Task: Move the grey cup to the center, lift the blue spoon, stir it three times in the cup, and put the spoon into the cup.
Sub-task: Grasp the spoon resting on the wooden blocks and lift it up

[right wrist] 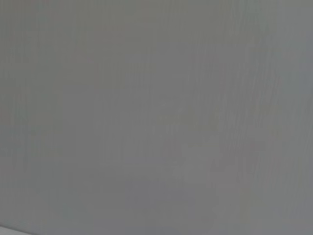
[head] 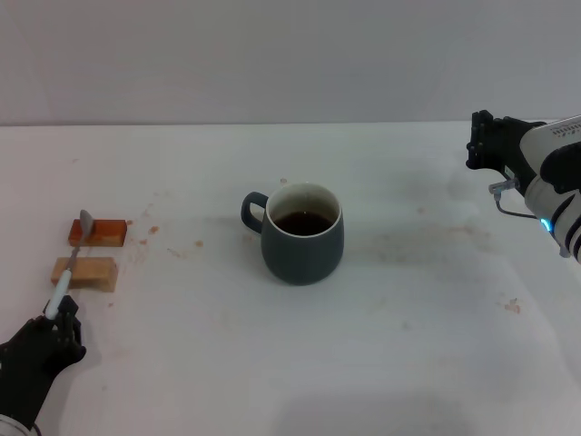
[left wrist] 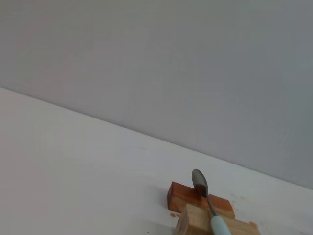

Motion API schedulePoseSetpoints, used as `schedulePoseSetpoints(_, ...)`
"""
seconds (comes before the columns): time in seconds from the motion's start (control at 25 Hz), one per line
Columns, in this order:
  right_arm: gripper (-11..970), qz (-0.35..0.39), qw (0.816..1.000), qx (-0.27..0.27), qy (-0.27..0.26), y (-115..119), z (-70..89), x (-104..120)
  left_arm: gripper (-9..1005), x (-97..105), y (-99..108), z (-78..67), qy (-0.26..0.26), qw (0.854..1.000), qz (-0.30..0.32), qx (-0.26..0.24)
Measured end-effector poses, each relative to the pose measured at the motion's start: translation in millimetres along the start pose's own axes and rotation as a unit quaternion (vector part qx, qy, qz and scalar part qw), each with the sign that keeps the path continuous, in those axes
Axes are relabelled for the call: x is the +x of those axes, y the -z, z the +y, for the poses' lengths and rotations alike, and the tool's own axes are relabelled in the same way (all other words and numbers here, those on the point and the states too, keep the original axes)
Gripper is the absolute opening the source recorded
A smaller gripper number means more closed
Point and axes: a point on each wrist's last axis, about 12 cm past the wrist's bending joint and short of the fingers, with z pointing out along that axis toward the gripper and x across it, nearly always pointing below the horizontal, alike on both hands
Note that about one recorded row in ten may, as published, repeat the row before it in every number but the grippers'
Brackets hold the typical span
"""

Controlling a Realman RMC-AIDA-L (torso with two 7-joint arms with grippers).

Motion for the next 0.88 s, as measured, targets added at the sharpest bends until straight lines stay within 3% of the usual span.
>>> schedulePoseSetpoints(0.88,32,-0.002,1.0,-0.001,0.001,-1.2,0.7,-1.6,133,-0.1,-3.8,-1.1,-0.005,1.0,0.0,0.005)
